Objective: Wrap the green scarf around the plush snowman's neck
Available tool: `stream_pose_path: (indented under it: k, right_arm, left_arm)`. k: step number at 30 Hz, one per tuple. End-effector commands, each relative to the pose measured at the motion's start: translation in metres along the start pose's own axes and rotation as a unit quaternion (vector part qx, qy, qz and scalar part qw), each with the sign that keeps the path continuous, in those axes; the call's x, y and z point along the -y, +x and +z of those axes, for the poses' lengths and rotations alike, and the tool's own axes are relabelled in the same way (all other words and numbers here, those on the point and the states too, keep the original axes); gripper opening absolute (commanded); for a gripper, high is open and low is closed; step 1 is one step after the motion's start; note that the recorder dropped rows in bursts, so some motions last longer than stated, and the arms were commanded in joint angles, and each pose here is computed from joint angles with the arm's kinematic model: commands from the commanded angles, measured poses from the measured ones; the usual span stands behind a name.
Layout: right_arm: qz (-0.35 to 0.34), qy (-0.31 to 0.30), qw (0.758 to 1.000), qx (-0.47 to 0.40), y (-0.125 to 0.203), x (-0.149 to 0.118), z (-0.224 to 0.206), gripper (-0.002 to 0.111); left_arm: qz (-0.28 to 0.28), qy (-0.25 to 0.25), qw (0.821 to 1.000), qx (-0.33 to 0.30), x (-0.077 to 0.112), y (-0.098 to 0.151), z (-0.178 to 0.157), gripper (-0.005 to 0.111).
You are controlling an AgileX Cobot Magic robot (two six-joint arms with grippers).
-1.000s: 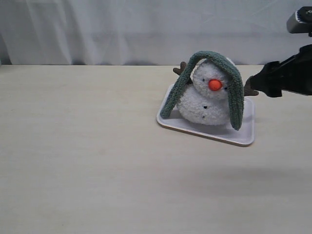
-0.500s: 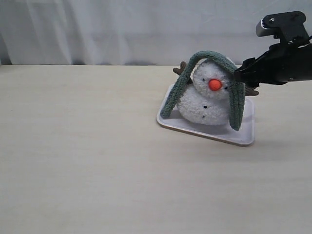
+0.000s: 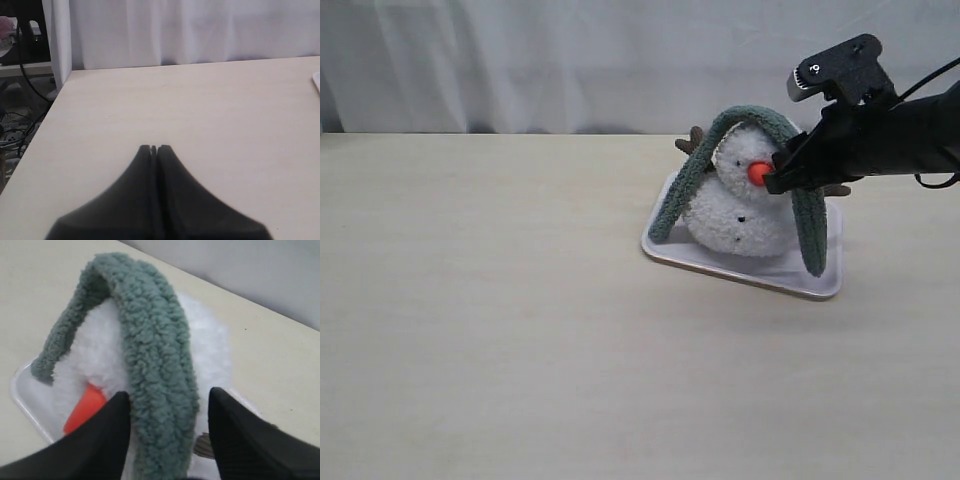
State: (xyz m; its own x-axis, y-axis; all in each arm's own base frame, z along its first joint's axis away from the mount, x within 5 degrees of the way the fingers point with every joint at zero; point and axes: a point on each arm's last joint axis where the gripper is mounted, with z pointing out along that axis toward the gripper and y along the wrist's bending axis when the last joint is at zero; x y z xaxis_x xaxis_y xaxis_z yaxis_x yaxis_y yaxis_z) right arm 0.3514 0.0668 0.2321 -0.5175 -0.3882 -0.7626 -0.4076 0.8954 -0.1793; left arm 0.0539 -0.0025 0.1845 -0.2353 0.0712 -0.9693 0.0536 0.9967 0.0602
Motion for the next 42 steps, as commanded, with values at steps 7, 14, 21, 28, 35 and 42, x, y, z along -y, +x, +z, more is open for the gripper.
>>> stream_pose_path:
  k: [7, 14, 21, 28, 35, 42]
  right_arm:
    - [0.029, 0.031, 0.999, 0.026, -0.006, 0.006, 0.001, 0.004]
    - [0.03, 0.064, 0.995, 0.064, -0.02, 0.014, -0.002, 0.004]
    - [0.121, 0.01, 0.991, 0.057, -0.048, 0.023, 0.01, 0.004]
    - [0.174, 0.018, 0.984, -0.025, -0.054, 0.045, 0.044, 0.004]
    - [0.123, 0.056, 0.986, -0.099, -0.042, 0.051, 0.042, 0.004]
    - [0.111, 0.051, 0.98, -0.154, -0.032, 0.049, 0.04, 0.004]
  left_arm:
    - [0.0, -0.001, 1.0, 0.003, 0.0, 0.0, 0.0, 0.0]
    - [0.0, -0.001, 1.0, 0.003, 0.0, 0.0, 0.0, 0.0]
    - [0.0, -0.001, 1.0, 0.003, 0.0, 0.0, 0.0, 0.0]
    - [0.001, -0.002, 1.0, 0.003, 0.0, 0.0, 0.0, 0.0]
    - [0.001, -0.002, 1.0, 0.003, 0.0, 0.0, 0.0, 0.0]
    - [0.001, -0.002, 1.0, 0.003, 0.0, 0.0, 0.0, 0.0]
